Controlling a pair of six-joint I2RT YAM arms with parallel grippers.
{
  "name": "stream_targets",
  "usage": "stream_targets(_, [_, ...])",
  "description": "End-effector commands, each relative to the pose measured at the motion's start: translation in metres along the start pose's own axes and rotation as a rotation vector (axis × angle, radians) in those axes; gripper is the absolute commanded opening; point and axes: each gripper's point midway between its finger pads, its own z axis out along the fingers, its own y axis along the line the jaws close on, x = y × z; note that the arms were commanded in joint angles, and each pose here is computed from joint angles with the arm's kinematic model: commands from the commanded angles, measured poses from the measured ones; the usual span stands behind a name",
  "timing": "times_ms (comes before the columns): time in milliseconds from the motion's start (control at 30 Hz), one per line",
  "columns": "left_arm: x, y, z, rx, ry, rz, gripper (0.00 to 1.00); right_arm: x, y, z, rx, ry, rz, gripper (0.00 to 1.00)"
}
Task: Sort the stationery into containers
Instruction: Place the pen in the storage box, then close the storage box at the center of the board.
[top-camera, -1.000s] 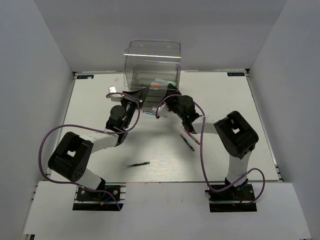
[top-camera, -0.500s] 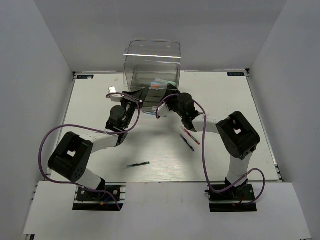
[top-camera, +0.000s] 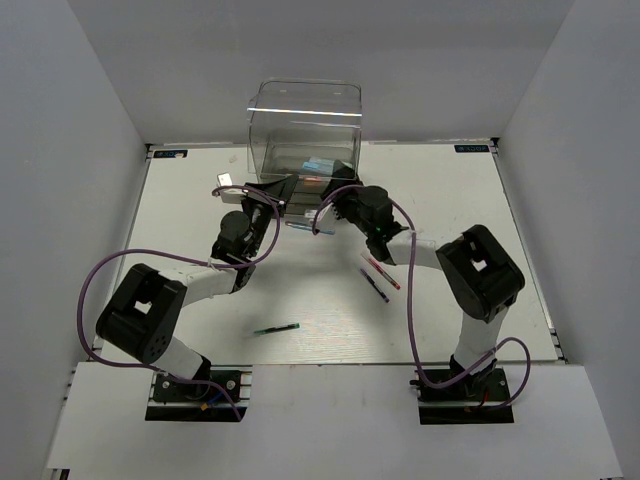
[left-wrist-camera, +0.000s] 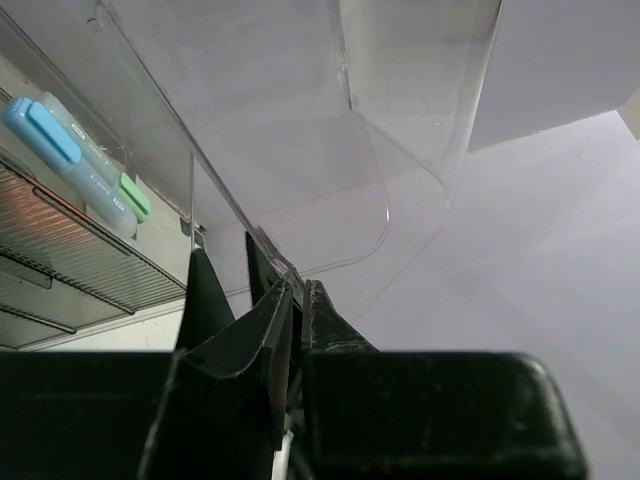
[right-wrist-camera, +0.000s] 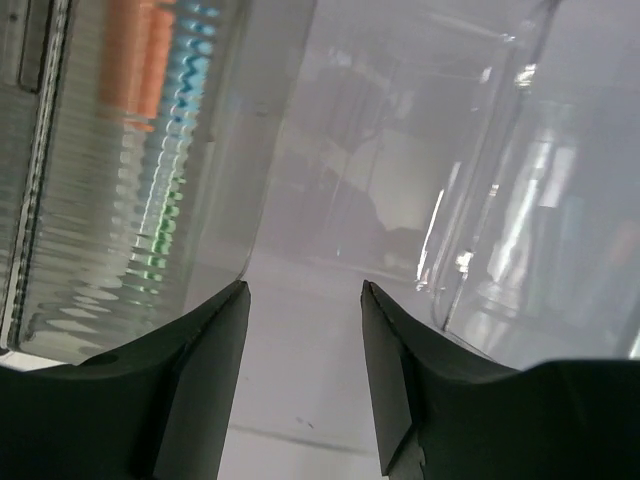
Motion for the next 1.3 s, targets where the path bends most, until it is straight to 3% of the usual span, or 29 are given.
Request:
stream_targets(0, [-0.008,-0.034,-0.003,0.092,-0.021,-0.003,0.00,0.003,-0.052,-0.020,0.174,-0.047,0.078,0.55])
stream_targets(333, [-0.006,-0.035,0.001,0.095,-0.012,-0.003,0.00,-0.046,-0.046,-0.073,0.178,-0.328,0.212,0.53])
stream_targets(467, [-0.006,-0.035,0.001,0.095,-0.012,-0.003,0.00,-0.078,-0.011,-0.099,0.049,-0.485,0.271,0.51])
stream_targets(600, [-0.004,-0.029,0.000,0.077,-0.007,0.000,0.00,-0.091,0.009,-0.119,-0.056,-0.541,0.336,0.42])
stream_targets(733, [0.000,-0.015,0.004,0.044,0.003,0.005,0.00,-0.096,0.017,-0.134,-0.173,-0.555,0.467,0.15])
stream_targets(767, [0.004,-0.009,0.004,0.028,0.017,0.008,0.00,-0.101,0.030,-0.141,-0.253,-0.559,0.510,0.00])
stream_targets(900, [0.011,0.010,0.011,-0.010,0.028,0.014,0.00,-0.102,0.026,-0.150,-0.457,-0.519,0.791,0.00])
stream_targets(967, [0.015,0.023,0.014,-0.036,0.036,0.018,0.00,-0.103,0.026,-0.156,-0.477,-0.497,0.876,0.00])
stream_targets(1000, [0.016,0.024,0.017,-0.038,0.037,0.018,0.00,-0.098,0.010,-0.163,-0.425,-0.495,0.880,0.00])
stream_targets(1033, [0.018,0.029,0.021,-0.047,0.039,0.019,0.00,-0.103,0.027,-0.172,-0.459,-0.476,0.920,0.00])
stream_targets(1267, [0.026,0.036,0.031,-0.066,0.055,0.041,0.00,-0.093,0.034,-0.195,-0.390,-0.393,0.993,0.00])
